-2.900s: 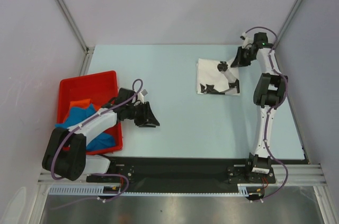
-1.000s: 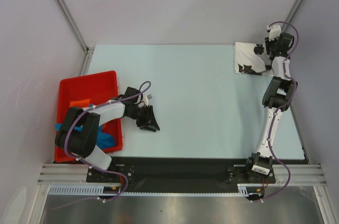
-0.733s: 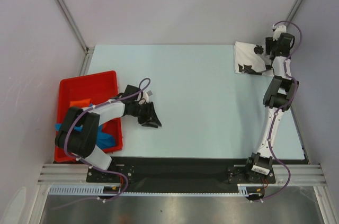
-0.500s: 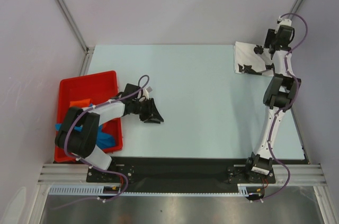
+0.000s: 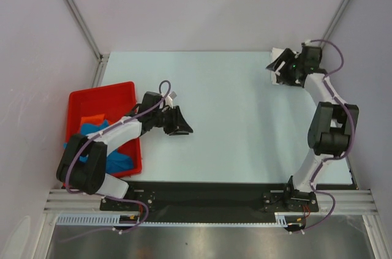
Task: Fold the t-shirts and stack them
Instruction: Neatly place the folded tshirt to the corner
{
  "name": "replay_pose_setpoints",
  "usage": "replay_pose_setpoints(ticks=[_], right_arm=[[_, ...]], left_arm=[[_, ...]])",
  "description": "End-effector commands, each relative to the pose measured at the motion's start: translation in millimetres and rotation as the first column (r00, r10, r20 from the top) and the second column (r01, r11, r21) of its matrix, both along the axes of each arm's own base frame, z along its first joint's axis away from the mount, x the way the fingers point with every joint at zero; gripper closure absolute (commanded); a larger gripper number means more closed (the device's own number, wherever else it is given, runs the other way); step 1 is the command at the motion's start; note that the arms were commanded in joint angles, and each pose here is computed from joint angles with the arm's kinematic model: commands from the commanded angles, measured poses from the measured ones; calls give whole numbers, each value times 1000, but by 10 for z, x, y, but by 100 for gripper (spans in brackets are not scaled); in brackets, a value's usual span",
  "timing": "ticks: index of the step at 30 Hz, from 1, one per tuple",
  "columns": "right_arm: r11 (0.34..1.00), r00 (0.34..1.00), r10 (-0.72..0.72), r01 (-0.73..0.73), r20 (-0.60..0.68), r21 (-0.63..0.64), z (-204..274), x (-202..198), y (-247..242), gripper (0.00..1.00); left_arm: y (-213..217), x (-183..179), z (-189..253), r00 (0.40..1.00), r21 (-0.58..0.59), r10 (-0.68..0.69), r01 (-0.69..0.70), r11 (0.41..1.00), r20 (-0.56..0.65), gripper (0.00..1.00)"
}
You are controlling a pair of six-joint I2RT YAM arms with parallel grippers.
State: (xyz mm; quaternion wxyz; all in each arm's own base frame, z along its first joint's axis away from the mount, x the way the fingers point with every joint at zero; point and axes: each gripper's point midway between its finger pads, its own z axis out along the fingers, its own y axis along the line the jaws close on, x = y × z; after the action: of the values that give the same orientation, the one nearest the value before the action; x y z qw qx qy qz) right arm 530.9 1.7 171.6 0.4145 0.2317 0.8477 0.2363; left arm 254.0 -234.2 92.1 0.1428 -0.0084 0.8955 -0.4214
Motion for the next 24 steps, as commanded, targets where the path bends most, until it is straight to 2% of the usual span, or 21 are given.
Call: replay_pose_setpoints(ticks=[1,3,4,5,6,7,9,10,13,17,19,24], right_arm=[[958,982,186,-182,-1,223,213,-617,970,21],[928,969,244,-220,-46,300,67,-1132,1290,18],[911,958,284,-262,-25,319,81,-1284,1502,18],[897,950,310,-282,-30,340,8,-1589,1626,17],[876,944,330,-298,-22,379,33,-1719,1754,14],[850,921,390,-356,-11,389,26,-1917,1970,13],[837,898,438,-396,-30,377,-54,-2220,2067,0],[828,882,471,-427,-35,363,-82,-2373,2166,0],[852,897,439,-397,-52,340,-228,-2716,2075,0],[885,934,350,-306,-68,351,-461,-3137,1833,0],[898,949,307,-261,-78,353,-594,-3382,1701,0],[886,971,230,-182,-62,427,-748,-3733,1546,0]], left_arm=[[-102,28,393,992,-35,17,-13,999,123,61],[-122,-89,434,993,-46,29,-24,999,117,60],[-121,-126,569,987,-73,42,-30,997,155,58],[-108,-152,600,986,-86,71,-58,995,150,57],[-67,-218,544,987,-87,87,-76,993,137,57],[-45,-247,705,976,-127,109,-86,988,187,55],[9,-331,699,972,-151,148,-121,981,182,53],[42,-376,786,964,-173,164,-129,977,208,52],[148,-506,678,960,-160,204,-175,971,190,50],[263,-741,696,943,-223,257,-209,952,213,47],[326,-855,531,942,-226,279,-235,945,186,46],[439,-1070,486,923,-336,343,-272,902,174,45]])
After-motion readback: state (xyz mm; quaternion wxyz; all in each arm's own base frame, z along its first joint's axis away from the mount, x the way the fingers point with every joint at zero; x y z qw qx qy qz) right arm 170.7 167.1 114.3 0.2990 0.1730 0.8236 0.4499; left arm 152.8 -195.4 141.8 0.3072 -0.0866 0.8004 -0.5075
